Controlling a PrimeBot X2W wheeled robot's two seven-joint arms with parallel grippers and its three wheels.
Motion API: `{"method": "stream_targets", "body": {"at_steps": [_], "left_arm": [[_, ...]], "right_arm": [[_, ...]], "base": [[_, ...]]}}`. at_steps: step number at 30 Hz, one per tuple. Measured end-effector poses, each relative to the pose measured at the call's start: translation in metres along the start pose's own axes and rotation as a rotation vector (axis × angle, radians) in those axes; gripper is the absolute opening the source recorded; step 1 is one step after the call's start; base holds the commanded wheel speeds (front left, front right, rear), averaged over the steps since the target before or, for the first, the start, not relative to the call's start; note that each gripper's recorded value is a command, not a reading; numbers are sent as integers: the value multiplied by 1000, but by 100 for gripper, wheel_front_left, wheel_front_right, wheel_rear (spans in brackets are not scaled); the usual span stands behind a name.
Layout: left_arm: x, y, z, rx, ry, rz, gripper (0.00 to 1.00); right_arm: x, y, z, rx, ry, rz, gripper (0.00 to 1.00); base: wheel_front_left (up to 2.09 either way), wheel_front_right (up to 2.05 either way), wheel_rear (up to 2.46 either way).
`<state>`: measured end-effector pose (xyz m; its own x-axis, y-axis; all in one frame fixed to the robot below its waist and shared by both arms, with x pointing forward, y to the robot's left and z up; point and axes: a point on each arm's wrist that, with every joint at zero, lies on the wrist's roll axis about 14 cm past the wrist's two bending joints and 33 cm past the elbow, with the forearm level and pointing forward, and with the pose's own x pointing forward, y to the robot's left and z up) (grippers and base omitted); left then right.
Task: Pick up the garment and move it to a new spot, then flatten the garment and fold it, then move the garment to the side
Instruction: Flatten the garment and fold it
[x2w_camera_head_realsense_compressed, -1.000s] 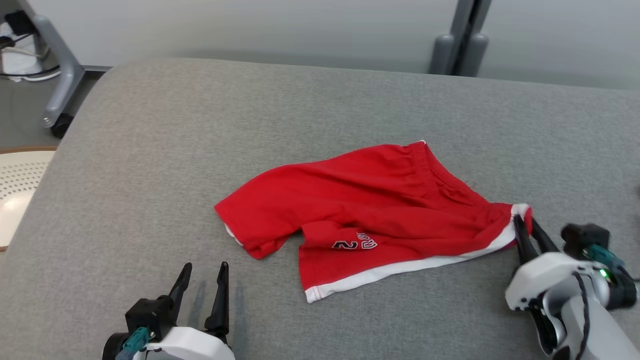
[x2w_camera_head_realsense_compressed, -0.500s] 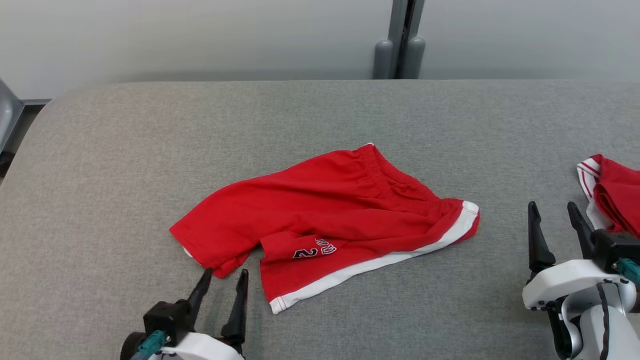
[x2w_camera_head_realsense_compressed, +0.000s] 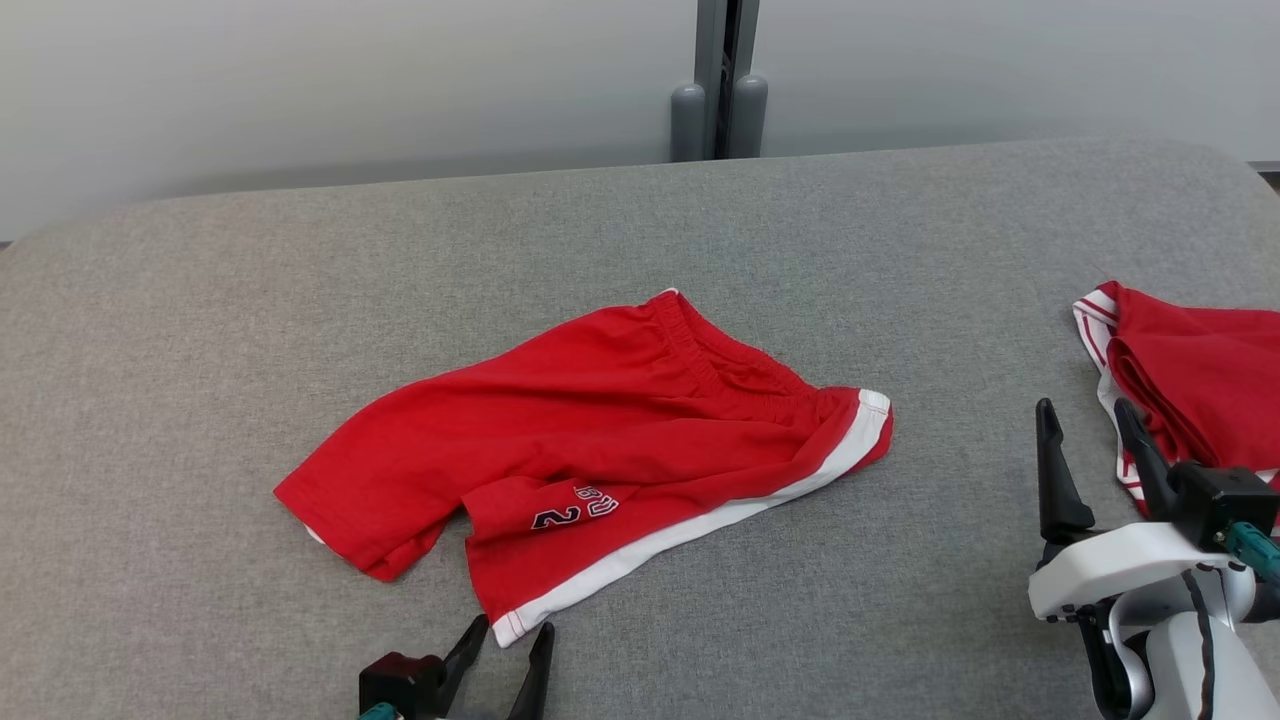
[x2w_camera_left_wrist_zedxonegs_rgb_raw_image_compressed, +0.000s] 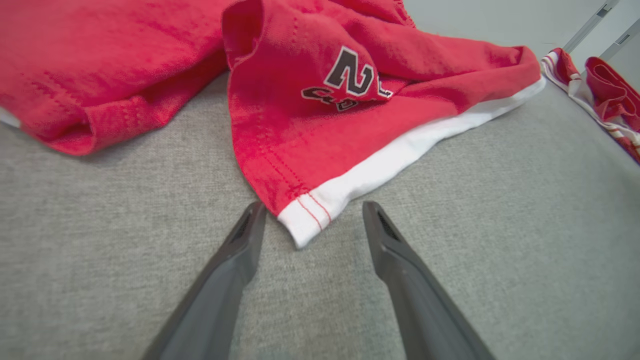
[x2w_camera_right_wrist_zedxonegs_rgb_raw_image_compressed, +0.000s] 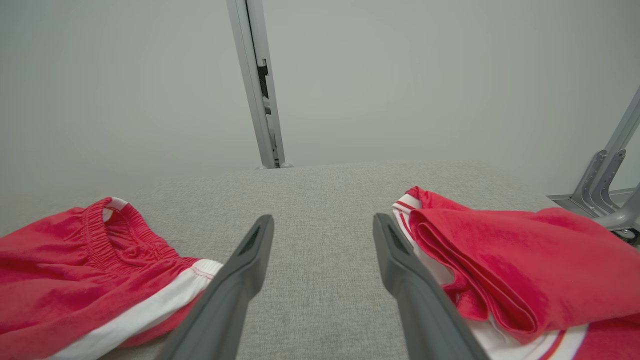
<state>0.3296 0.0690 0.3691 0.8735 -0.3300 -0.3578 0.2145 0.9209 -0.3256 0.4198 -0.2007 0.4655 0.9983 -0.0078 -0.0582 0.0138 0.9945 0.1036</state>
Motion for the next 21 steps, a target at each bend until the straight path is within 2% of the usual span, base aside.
{"method": "stream_targets", "body": {"at_steps": [5,6,7,14,21], "left_arm": [[2,4,-5,4,20,15,100],[2,4,-5,-6,19,19,54],[2,4,-4,-6,18,19,0],[-2,17,11,-21,-37,66,0],[-21,80,46,14,-152,281,0]], "right_arm": [[0,-2,1,0,-3,-6,100],[0,-2,1,0,-5,-6,100],[0,-2,2,0,-6,-7,100],[0,0,8,10,-24,-2,100],[-9,4,13,21,-36,6,100]], "base": [[0,0,0],[0,0,0],[0,0,0],[0,0,0],[0,0,0]]}}
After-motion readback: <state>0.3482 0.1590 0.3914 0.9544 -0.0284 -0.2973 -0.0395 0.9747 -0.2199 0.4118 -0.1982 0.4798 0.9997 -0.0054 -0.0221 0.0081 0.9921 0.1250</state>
